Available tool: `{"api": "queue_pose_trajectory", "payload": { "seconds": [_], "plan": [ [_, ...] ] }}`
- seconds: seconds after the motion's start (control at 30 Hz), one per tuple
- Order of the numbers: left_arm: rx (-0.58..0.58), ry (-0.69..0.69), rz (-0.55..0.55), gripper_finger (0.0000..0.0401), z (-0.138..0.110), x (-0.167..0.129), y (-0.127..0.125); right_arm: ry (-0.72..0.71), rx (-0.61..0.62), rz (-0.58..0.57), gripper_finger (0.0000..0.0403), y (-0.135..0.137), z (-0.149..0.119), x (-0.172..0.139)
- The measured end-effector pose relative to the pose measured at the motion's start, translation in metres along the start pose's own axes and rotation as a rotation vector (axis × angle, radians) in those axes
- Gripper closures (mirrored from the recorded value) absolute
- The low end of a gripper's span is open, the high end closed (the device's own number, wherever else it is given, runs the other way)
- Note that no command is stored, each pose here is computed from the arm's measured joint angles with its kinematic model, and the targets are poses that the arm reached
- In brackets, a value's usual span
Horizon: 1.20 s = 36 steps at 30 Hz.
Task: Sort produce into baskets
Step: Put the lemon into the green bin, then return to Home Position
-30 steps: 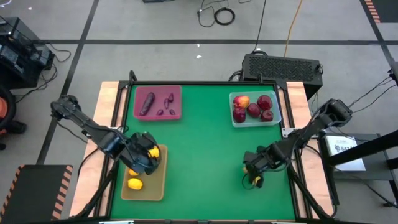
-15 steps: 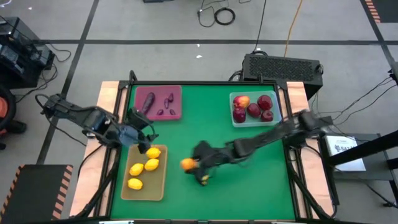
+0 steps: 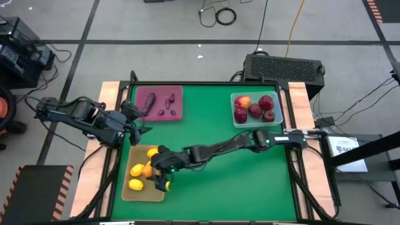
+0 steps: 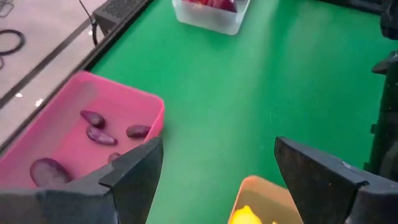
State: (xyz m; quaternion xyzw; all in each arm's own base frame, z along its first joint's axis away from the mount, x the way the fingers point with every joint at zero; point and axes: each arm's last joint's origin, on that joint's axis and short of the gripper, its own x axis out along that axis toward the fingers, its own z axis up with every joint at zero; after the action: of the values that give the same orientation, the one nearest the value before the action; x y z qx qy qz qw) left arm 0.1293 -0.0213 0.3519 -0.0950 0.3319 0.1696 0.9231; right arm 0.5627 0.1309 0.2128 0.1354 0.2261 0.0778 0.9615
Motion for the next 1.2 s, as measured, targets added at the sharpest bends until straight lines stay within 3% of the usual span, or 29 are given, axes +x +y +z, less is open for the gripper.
{"api": "queue_pose_trajectory", "payload": {
  "seconds": [0.23,0.4,0.6,0.73,0.93,1.03,1.2],
  "plan": [
    [-0.096,-0.076,-0.095,0.0086,-0.027,0.005,0.010,0.027,0.043,-0.028,0.0116,-0.009,-0.003,0.007],
    [-0.133,-0.136,-0.127,0.0086,-0.040,0.001,0.019,0.065,0.100,-0.040,0.0083,-0.010,0.010,-0.007],
    [-0.174,-0.216,-0.162,0.0086,-0.045,-0.003,0.025,0.193,0.141,-0.095,0.0067,-0.007,0.044,-0.061],
    [-0.223,-0.304,-0.222,0.0086,-0.045,0.006,0.019,0.280,0.032,-0.199,0.0070,0.007,0.062,-0.109],
    [-0.258,-0.360,-0.362,0.0086,-0.056,0.033,0.003,0.431,-0.156,-0.482,0.0082,0.028,0.069,-0.182],
    [-0.257,-0.333,-0.387,0.0086,-0.068,0.044,-0.003,0.532,-0.181,-0.510,0.0085,0.031,0.066,-0.205],
    [-0.256,-0.299,-0.413,0.0086,-0.081,0.053,-0.008,0.576,-0.177,-0.493,0.0085,0.036,0.072,-0.234]
  ]
}}
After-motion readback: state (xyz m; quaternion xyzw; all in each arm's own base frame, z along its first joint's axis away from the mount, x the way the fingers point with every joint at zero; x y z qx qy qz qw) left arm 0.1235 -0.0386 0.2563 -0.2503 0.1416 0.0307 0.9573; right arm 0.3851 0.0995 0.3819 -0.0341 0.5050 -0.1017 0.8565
